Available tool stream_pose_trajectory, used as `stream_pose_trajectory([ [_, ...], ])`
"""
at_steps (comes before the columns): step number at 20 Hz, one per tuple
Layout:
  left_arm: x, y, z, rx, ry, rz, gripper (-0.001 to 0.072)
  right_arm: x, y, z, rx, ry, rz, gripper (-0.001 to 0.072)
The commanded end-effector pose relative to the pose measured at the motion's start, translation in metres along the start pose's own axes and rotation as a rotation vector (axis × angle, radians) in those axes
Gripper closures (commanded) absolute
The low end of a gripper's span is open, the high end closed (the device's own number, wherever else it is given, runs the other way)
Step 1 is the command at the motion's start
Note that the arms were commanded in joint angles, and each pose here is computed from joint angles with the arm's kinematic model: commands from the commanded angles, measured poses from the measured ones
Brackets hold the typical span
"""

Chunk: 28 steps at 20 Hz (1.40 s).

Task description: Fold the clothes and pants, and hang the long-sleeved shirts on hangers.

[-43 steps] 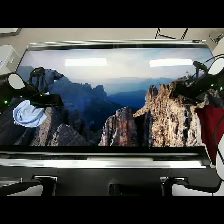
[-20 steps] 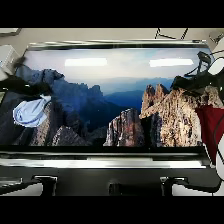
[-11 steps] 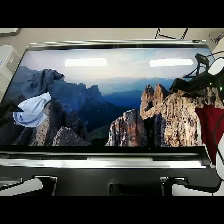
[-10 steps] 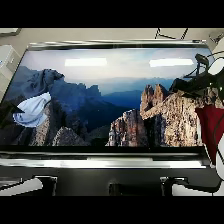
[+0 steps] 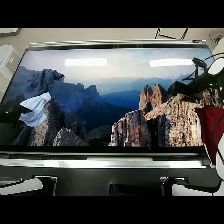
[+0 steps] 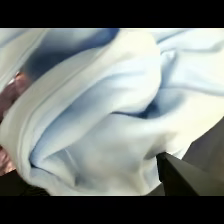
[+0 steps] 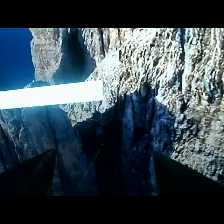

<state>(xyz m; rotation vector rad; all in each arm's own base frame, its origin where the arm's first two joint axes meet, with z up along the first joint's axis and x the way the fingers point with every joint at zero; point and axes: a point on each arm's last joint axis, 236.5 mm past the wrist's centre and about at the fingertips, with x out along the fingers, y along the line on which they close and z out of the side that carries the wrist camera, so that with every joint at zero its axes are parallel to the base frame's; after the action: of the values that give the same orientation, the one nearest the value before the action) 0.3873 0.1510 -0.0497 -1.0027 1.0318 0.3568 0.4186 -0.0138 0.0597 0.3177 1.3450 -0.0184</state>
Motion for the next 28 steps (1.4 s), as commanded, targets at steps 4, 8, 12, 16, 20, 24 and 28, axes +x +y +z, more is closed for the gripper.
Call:
stream_pose_trajectory([
  [4,0.019,-0.017,-0.012,0.072,0.019,-0.011,0.0684,-0.001,0.002,-0.019,0.000,0.082,0.008,0.0013],
  [8,-0.061,-0.130,-0.003,0.367,-0.218,-0.215,0.0685,-0.006,0.003,-0.019,-0.015,0.068,0.009,0.0014],
  [12,-0.216,-0.282,-0.111,0.637,-0.437,-0.645,0.0685,-0.039,0.010,-0.018,-0.035,-0.017,0.017,0.0022],
  [16,-0.303,-0.343,-0.261,0.768,-0.335,-1.024,0.0685,-0.086,0.020,-0.020,-0.084,-0.148,0.026,0.0022],
  [20,-0.276,-0.360,-0.370,0.872,-0.120,-1.114,0.0685,-0.129,0.027,-0.028,-0.105,-0.262,0.033,0.0022],
  [24,-0.147,-0.311,-0.438,0.852,0.225,-0.839,0.0685,-0.144,0.029,-0.044,-0.115,-0.262,0.033,0.0031],
  [28,-0.034,-0.218,-0.427,0.798,0.457,-0.463,0.0679,-0.124,0.025,-0.049,-0.104,-0.191,0.028,0.0030],
])
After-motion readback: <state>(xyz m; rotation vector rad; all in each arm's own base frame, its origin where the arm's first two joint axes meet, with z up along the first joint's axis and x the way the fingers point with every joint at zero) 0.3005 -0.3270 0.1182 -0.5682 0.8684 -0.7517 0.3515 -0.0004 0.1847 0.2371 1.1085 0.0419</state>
